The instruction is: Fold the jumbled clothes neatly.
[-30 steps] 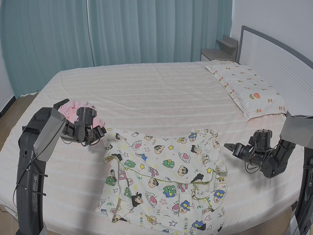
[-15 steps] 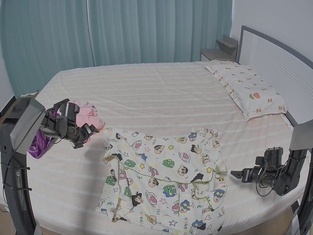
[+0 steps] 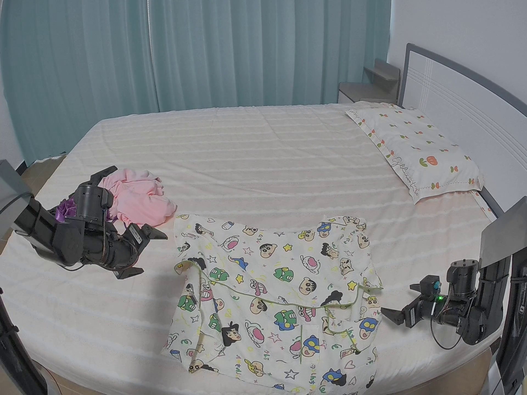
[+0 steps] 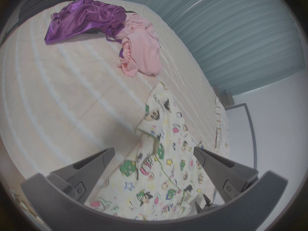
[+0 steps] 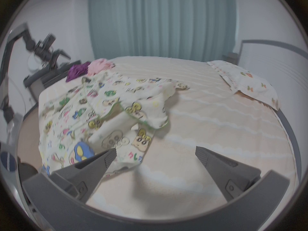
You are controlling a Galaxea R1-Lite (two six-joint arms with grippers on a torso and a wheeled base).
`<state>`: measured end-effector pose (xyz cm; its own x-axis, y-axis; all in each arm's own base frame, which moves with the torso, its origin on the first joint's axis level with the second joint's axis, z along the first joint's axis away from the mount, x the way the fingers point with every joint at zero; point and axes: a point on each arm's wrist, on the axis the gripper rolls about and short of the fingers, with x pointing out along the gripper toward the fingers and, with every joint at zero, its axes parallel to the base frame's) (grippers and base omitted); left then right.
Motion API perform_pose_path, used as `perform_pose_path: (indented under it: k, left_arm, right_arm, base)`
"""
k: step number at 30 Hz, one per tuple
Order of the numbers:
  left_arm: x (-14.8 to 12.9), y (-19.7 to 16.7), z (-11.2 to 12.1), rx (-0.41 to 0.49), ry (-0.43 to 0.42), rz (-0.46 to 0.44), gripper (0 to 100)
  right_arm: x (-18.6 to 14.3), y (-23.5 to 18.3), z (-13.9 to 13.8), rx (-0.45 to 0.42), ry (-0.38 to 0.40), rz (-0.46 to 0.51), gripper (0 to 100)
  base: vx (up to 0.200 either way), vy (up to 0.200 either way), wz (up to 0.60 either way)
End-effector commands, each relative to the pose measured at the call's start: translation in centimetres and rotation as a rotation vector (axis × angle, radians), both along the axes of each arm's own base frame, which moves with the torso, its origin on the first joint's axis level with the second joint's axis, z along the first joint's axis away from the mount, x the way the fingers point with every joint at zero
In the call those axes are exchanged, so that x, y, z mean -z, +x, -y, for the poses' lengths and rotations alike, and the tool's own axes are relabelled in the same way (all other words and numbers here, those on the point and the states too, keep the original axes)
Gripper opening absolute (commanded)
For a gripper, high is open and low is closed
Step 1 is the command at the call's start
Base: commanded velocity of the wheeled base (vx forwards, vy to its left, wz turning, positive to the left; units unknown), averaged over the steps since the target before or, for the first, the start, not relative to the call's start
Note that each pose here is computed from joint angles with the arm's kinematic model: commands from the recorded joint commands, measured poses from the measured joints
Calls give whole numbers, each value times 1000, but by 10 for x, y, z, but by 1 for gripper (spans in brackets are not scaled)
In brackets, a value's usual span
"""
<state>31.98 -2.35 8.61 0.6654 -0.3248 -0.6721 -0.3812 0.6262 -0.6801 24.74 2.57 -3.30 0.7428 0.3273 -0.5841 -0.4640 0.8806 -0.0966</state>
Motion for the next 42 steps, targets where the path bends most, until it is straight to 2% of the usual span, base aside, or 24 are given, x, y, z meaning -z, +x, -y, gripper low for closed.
perform_pose_path:
  k: [1,9,14,23,29,36,38,42]
  left_arm:
    - [-16,-28,12,41,-26,45,100]
    - [-12,-29,11,40,-27,30,100]
    - [-10,-31,11,37,-29,22,100]
    - [-4,-37,10,36,-30,40,100]
    - [-3,-37,10,36,-30,45,100]
    - [4,-43,10,37,-29,14,100]
    - [7,-47,10,42,-33,9,100]
    - [12,-58,9,70,-61,31,100]
  right_arm:
    - [22,10,-10,-91,-17,-8,100]
    - [16,33,-14,-117,-19,102,100]
    - [0,38,-10,-84,41,144,100]
    - [-7,51,7,59,154,151,100]
    - [4,53,9,66,154,125,100]
    - [-9,48,8,63,164,143,100]
    - [-20,44,9,80,191,155,100]
    - [-35,28,6,116,285,117,100]
  base:
    - [0,0,0]
    - [0,0,0]
    - [0,0,0]
    - [0,0,0]
    - [0,0,0]
    - [0,0,0]
    - [0,0,0]
    - [0,0,0]
